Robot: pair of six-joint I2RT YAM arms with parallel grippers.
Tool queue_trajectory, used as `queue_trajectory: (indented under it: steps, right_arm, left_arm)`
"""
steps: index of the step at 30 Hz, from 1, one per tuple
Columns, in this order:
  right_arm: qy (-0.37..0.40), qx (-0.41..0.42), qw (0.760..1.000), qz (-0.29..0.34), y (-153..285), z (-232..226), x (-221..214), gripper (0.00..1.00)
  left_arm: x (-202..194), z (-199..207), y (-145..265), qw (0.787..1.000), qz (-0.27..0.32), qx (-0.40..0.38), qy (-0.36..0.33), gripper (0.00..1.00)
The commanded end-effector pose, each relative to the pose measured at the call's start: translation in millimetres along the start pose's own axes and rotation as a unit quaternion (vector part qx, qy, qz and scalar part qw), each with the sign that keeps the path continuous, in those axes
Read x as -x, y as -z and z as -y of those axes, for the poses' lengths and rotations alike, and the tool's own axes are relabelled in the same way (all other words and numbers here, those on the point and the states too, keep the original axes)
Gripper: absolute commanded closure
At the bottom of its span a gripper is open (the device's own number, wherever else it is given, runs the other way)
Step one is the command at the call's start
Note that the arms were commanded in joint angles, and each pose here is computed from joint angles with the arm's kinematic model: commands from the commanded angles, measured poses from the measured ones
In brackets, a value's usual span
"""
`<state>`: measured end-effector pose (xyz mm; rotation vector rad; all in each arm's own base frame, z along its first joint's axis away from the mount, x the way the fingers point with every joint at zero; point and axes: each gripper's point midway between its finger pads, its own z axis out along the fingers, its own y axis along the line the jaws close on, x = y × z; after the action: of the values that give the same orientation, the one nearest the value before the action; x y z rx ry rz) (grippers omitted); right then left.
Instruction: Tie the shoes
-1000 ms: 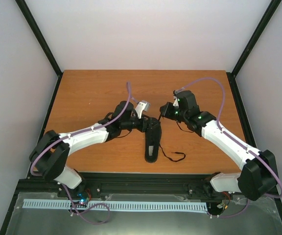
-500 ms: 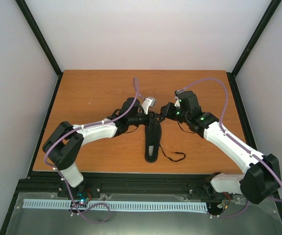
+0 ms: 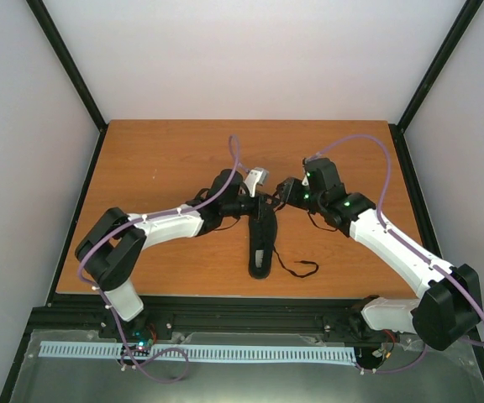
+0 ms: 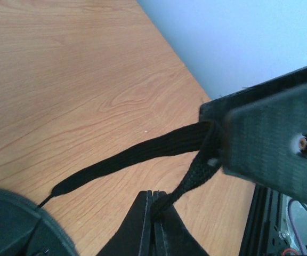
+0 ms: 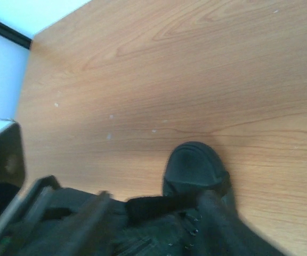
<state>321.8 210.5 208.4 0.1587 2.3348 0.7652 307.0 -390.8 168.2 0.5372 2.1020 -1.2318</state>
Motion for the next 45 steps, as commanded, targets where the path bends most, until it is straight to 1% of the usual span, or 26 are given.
queue_trajectory:
  steps: [1,2,3,5,7,11,16,21,27,35,38,39,40,42,44,45]
  right_arm:
    - [0.025,-0.062,0.998,0.011,8,20,3,0.33]
    - [0.025,-0.073,0.997,0.006,9,27,-1,0.26]
    - [0.025,-0.083,0.996,0.001,10,33,-6,0.21]
    - [0.021,-0.102,0.994,-0.014,15,47,-21,0.15]
    - [0.014,-0.117,0.992,-0.032,20,62,-38,0.12]
    - [-0.013,-0.148,0.984,-0.098,24,92,-85,0.12]
    - [-0.06,-0.173,0.968,-0.173,26,122,-141,0.15]
    - [-0.072,-0.215,0.951,-0.21,32,144,-165,0.17]
    - [-0.084,-0.251,0.939,-0.219,38,160,-177,0.23]
    - [-0.086,-0.246,0.936,-0.236,23,164,-191,0.38]
    - [-0.087,-0.242,0.936,-0.241,17,165,-196,0.48]
    - [-0.088,-0.243,0.935,-0.243,16,167,-198,0.52]
    - [-0.088,-0.244,0.934,-0.244,15,168,-200,0.59]
    - [-0.086,-0.243,0.936,-0.238,14,167,-197,0.78]
    - [-0.082,-0.236,0.944,-0.217,13,161,-184,0.92]
    - [-0.078,-0.225,0.951,-0.199,13,153,-173,0.96]
  left_arm:
    - [5,-18,17,0.997,0.013,0.055,0.044,0.99]
    - [2,-24,21,0.996,0.01,0.062,0.06,0.99]
    - [1,-29,25,0.995,0.009,0.066,0.071,0.99]
    - [-3,-36,33,0.994,0.007,0.074,0.084,0.99]
    - [-6,-40,40,0.993,0.002,0.082,0.09,0.99]
    - [-8,-46,48,0.991,-0.011,0.08,0.104,0.99]
    - [-9,-45,52,0.99,-0.027,0.076,0.116,0.99]
    - [-5,-38,60,0.992,-0.023,0.073,0.103,0.99]
    - [-8,-32,61,0.995,-0.035,0.058,0.074,0.99]
    - [-14,-23,59,0.998,-0.05,0.022,0.032,0.99]
    - [-17,-18,57,0.998,-0.059,0.004,0.021,0.99]
    - [-18,-16,56,0.998,-0.061,-0.001,0.018,0.99]
    - [-19,-16,56,0.998,-0.064,-0.006,0.015,0.99]
    - [-21,-14,54,0.997,-0.069,-0.015,0.008,0.99]
    - [-24,-13,53,0.997,-0.076,-0.022,0.001,0.99]
    - [-25,-13,52,0.997,-0.078,-0.024,-0.001,0.99]
